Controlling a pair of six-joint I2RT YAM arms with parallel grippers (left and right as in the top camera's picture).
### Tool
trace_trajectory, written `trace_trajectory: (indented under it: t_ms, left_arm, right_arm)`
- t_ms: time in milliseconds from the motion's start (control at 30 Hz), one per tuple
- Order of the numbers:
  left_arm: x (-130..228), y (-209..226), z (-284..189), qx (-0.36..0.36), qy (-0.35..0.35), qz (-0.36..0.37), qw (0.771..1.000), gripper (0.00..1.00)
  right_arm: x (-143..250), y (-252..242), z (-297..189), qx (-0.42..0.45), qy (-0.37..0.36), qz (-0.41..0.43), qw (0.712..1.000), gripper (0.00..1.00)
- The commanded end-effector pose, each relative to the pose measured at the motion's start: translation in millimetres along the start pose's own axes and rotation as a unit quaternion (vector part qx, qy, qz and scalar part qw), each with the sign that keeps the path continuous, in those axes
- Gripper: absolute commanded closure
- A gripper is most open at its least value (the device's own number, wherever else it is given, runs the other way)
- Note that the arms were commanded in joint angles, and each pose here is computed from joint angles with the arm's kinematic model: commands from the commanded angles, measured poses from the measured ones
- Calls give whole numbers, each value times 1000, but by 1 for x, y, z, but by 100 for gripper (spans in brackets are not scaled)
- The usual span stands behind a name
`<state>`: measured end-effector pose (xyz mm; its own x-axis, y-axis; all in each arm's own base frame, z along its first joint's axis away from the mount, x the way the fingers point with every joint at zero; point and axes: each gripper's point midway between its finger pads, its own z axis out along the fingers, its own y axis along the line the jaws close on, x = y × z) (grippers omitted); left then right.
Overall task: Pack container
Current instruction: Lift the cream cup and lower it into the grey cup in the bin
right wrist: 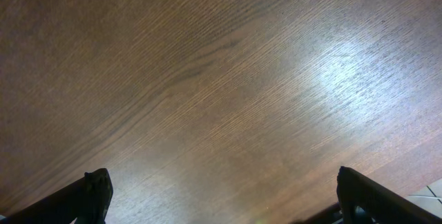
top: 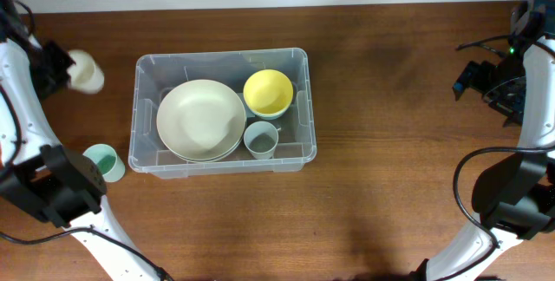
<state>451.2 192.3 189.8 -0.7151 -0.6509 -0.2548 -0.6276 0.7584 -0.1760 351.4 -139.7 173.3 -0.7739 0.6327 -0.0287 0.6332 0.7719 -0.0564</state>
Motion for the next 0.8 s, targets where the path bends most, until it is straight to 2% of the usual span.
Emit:
trace_trajectory:
  t_ms: [0, 67, 200, 433, 500, 567, 600, 667, 767]
  left_arm:
    - [14, -82, -66, 154, -38, 164, 974, 99]
    - [36, -115, -95, 205, -49, 255, 944, 99]
    - [92, -156, -115, 227, -25, 383, 895, 99]
    - [170, -225, -108, 248, 23, 485, 838, 100]
    - [190, -236, -103, 234, 39, 496, 835, 99]
    - [204, -240, -96, 197, 51, 484, 851, 99]
    - [211, -241, -91, 165, 55, 467, 867, 99]
    - [222, -244, -86, 142, 63, 453, 878, 99]
    - [253, -253, -79, 135, 92, 463, 871, 99]
  right_arm:
    - [0, -3, -4, 1, -6, 1, 1000, 1]
    - [0, -3, -4, 1, -6, 1, 1000, 1]
    - [0, -3, -4, 1, -6, 1, 1000, 1]
    - [0, -3, -4, 1, -6, 1, 1000, 1]
    - [0, -3, -4, 1, -6, 1, 1000, 1]
    - [0, -3, -4, 1, -6, 1, 1000, 1]
    - [0, -3, -4, 1, -6, 1, 1000, 1]
    - [0, -3, -4, 1, -6, 1, 1000, 1]
    - [0, -3, -4, 1, -6, 1, 1000, 1]
